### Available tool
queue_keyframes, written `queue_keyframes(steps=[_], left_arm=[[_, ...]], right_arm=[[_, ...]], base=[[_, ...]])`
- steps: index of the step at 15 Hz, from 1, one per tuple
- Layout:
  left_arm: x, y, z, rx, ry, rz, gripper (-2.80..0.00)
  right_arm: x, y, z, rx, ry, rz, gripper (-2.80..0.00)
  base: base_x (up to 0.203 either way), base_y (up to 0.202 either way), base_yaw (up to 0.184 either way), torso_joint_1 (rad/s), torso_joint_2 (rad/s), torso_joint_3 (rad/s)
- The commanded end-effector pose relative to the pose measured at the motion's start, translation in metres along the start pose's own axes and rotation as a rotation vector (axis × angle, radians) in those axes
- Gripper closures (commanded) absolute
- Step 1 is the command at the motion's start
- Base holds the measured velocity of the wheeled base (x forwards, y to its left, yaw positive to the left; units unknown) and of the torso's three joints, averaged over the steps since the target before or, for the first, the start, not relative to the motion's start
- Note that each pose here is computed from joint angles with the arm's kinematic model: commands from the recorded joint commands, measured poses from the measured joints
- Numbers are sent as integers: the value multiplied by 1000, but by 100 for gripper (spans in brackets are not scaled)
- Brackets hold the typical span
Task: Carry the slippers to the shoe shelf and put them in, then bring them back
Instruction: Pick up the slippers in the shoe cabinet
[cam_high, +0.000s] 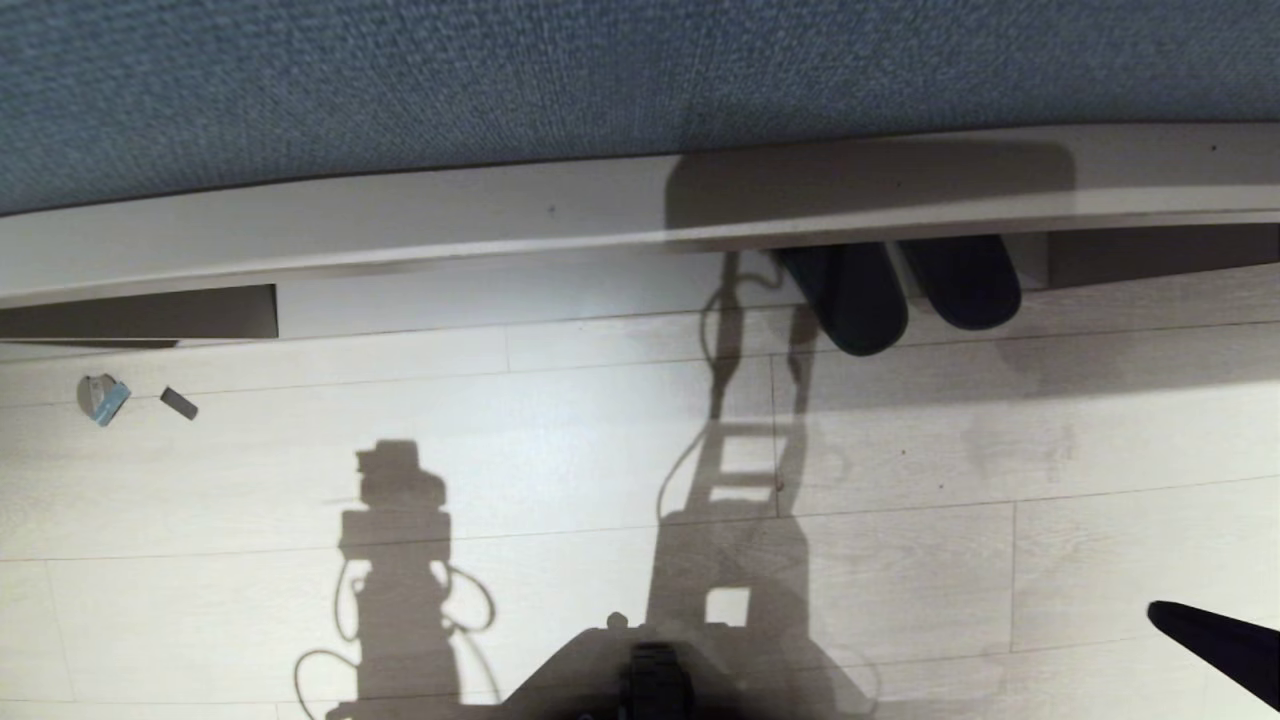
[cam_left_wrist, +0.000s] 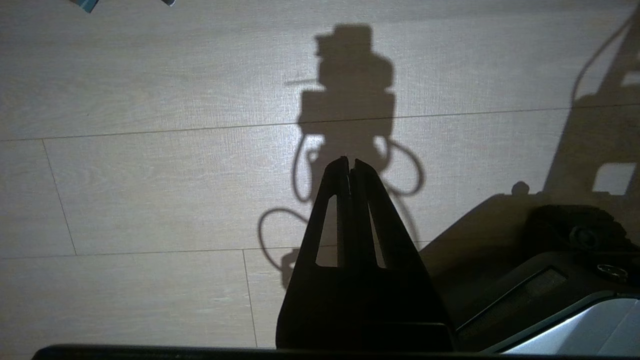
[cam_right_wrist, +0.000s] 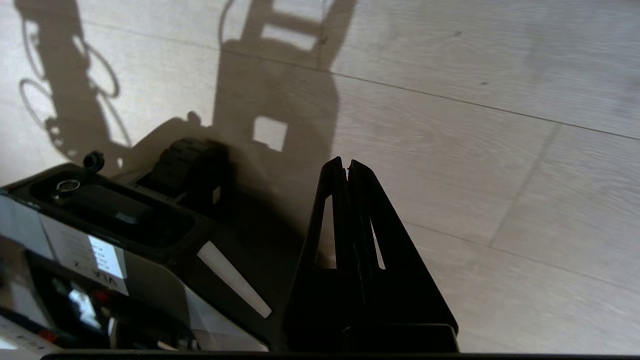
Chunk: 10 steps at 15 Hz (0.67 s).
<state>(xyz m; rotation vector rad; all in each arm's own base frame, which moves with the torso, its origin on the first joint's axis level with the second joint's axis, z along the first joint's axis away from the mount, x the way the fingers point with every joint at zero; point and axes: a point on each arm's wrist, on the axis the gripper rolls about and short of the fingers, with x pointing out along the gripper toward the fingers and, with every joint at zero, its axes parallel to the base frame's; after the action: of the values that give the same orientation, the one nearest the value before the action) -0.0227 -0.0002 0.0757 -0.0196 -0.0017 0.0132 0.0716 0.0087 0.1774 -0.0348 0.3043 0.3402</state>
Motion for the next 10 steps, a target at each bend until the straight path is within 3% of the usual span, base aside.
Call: queue_keyframes(steps=[1, 4, 10], left_arm=[[0, 0, 0, 0, 0, 1, 0], [0, 0, 0, 0, 0, 1, 0], [0, 0, 0, 0, 0, 1, 0]], right_arm=[[45, -10, 4, 23, 154, 68, 0], [85, -5, 24, 4, 134, 96, 0], [144, 50, 58, 156, -78, 41, 0]], base=[[0, 0, 0, 0, 0, 0], [0, 0, 0, 0, 0, 0], [0, 0, 0, 0, 0, 0]])
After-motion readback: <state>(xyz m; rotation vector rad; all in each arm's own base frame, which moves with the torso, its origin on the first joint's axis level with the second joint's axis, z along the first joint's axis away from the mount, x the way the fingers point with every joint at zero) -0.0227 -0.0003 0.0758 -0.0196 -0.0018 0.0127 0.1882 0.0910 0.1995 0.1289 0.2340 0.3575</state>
